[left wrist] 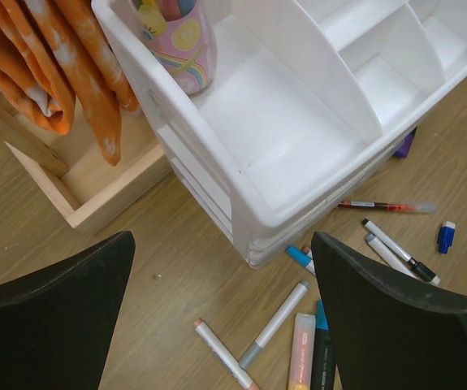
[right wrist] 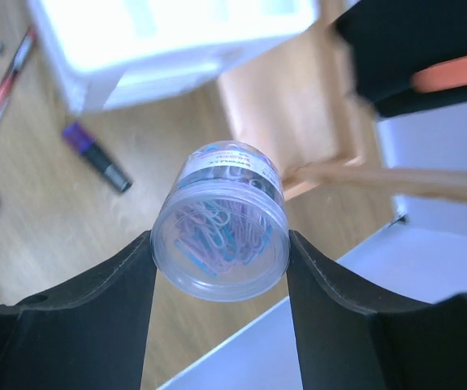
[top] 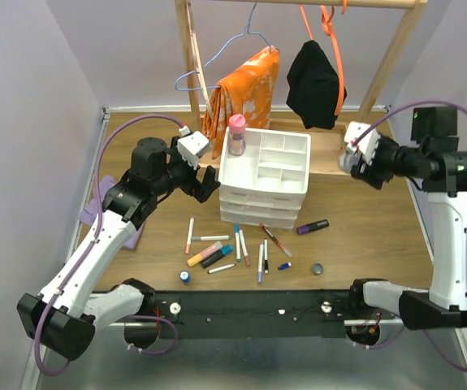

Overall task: Sort the stationery into containers
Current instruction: Place the stationery in the storage box.

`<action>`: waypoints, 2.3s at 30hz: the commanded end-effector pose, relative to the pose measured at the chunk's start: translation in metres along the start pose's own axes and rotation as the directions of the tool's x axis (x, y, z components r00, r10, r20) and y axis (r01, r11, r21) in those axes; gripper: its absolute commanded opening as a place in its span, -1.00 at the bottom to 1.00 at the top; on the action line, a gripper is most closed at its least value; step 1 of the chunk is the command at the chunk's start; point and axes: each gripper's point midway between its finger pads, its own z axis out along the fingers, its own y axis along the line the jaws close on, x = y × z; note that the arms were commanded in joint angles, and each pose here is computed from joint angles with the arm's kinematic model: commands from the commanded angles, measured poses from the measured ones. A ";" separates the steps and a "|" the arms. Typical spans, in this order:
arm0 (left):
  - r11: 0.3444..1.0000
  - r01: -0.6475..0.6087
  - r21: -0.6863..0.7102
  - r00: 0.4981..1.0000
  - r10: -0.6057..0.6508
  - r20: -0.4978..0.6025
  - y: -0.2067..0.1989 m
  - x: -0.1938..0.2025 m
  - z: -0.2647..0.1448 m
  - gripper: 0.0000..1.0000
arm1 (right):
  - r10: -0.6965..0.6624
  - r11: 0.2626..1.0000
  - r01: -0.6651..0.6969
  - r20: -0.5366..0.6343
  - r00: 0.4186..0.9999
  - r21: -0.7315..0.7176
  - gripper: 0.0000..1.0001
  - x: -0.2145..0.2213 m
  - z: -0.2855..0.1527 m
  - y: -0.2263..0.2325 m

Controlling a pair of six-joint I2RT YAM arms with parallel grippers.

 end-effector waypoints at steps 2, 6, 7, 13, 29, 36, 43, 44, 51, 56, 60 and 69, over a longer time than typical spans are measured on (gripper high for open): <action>1.000 -0.020 -0.022 0.999 0.021 0.042 0.002 -0.012 -0.011 0.98 | 0.149 0.989 -0.144 0.245 0.958 -0.039 -0.30 -0.074 -0.019 -0.031; 1.000 -0.007 -0.030 0.999 0.009 0.047 0.005 -0.013 -0.012 0.98 | 0.237 0.971 -0.212 0.324 0.916 -0.109 -0.30 -0.115 -0.010 -0.046; 0.999 -0.004 -0.037 0.999 0.006 0.050 0.007 -0.014 -0.013 0.98 | 0.251 0.967 -0.219 0.321 0.913 -0.133 -0.30 -0.121 -0.001 -0.045; 0.998 0.012 -0.061 0.998 -0.008 0.058 0.015 -0.016 -0.017 0.98 | 0.188 0.969 -0.128 0.291 0.938 -0.213 -0.31 -0.176 0.043 -0.004; 0.989 0.090 -0.121 0.994 -0.082 0.071 0.032 0.005 -0.030 0.98 | 0.238 0.956 -0.214 0.103 0.966 -0.203 -0.37 -0.207 0.124 0.023; 0.988 0.097 -0.122 0.993 -0.089 0.075 0.032 0.011 -0.029 0.98 | 0.228 0.951 -0.209 0.064 0.971 -0.226 -0.36 -0.214 0.151 0.037; 0.986 0.107 -0.132 0.992 -0.097 0.078 0.034 0.015 -0.031 0.98 | 0.205 0.954 -0.201 -0.007 0.979 -0.223 -0.35 -0.206 0.176 0.044; 0.986 0.105 -0.130 0.992 -0.096 0.078 0.034 0.016 -0.031 0.98 | 0.201 0.954 -0.200 -0.018 0.979 -0.224 -0.36 -0.204 0.177 0.044; 0.984 0.111 -0.140 0.992 -0.101 0.078 0.036 0.019 -0.032 0.98 | 0.188 0.959 -0.196 -0.059 0.980 -0.203 -0.24 -0.200 0.192 0.044; 0.983 0.113 -0.144 0.992 -0.103 0.077 0.037 0.020 -0.032 0.98 | 0.196 0.957 -0.202 -0.052 0.979 -0.210 0.15 -0.202 0.194 0.046; 0.979 0.121 -0.162 0.991 -0.109 0.080 0.041 0.020 -0.032 0.98 | 0.217 0.953 -0.218 -0.029 0.976 -0.208 0.39 -0.209 0.187 0.044; 0.980 0.126 -0.155 0.991 -0.116 0.074 0.040 0.019 -0.031 0.98 | 0.249 0.942 -0.249 -0.027 0.968 -0.224 0.75 -0.208 0.177 0.050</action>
